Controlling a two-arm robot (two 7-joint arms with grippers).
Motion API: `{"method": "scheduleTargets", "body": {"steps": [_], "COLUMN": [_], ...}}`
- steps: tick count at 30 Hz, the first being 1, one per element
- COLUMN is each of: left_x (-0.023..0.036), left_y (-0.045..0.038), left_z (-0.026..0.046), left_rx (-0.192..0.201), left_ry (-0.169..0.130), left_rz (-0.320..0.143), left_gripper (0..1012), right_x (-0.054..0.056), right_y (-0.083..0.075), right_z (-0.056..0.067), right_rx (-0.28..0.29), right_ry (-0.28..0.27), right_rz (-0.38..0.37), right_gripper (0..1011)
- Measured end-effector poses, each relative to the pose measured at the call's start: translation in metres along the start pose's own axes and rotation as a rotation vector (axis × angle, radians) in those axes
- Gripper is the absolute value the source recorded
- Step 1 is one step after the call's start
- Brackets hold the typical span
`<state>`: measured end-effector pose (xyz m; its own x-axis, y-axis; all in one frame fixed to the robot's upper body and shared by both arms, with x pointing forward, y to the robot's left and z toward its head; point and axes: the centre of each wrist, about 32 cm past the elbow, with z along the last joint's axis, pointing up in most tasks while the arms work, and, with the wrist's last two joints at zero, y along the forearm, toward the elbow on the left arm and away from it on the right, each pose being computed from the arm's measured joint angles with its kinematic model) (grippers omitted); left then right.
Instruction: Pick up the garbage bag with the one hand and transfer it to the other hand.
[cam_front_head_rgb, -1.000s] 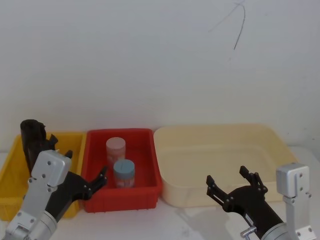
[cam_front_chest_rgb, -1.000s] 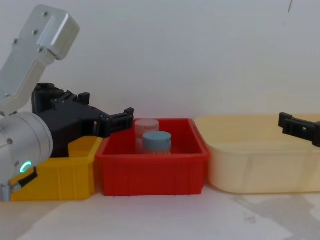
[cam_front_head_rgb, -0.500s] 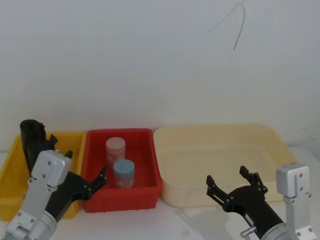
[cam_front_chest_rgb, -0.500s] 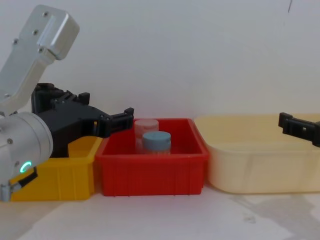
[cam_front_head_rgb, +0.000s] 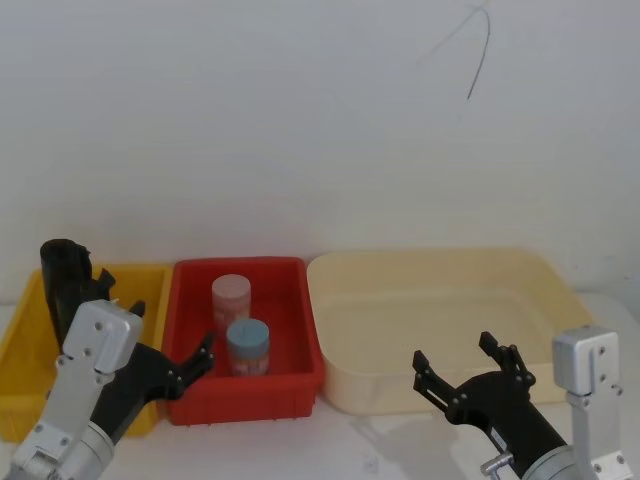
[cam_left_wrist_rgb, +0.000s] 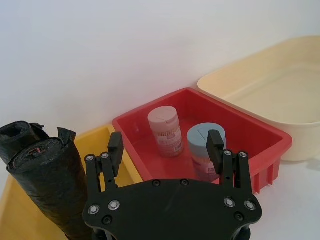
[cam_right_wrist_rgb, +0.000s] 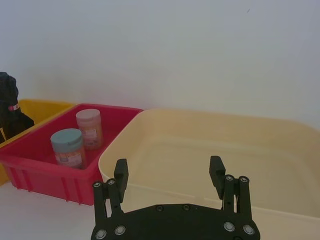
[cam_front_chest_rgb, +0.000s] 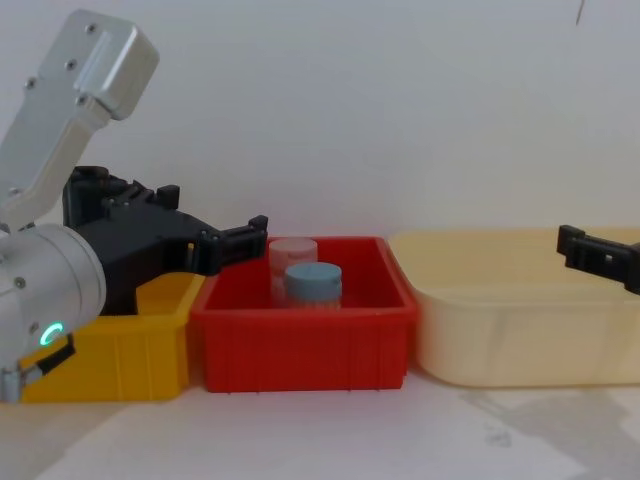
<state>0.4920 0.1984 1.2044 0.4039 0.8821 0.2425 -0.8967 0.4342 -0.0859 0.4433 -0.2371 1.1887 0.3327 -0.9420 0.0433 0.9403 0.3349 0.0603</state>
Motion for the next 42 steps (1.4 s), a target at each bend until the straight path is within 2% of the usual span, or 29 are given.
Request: {"method": "scheduleTargets", "body": {"steps": [26,31,34,37,38,42], "left_x": [0.0002,0.0016,0.0044,0.0066,0.0078,0.0122], "left_y": [0.0000,0.0009,0.0028,0.0048,0.0065,0.0124], "left_z": [0.0015,0.0108,0.0237,0.0335,0.0398,0.0540], "left_rx": [0.000,0.006,0.010,0.011,0.012,0.025], "left_ry": [0.001,0.005,0.008,0.009,0.011,0.017], "left_rz": [0.000,-0.005,-0.009,-0.010,-0.011,-0.012], "left_gripper": [1001,1001,1001,1001,1001,1001], "right_x": [0.000,0.002,0.002,0.001,0.000,-0.004], "right_y": [0.000,0.002,0.005,0.010,0.011,0.018], "right_z": [0.002,0.013,0.025,0.038,0.042,0.059], "right_rx": [-0.004,-0.010,-0.010,-0.009,-0.006,-0.006], "right_ry": [0.000,0.000,-0.001,-0.003,-0.003,-0.008], "right_rz": [0.006,0.027,0.046,0.064,0.070,0.098], "right_gripper": [1001,1001,1001,1001,1002,1001]}}
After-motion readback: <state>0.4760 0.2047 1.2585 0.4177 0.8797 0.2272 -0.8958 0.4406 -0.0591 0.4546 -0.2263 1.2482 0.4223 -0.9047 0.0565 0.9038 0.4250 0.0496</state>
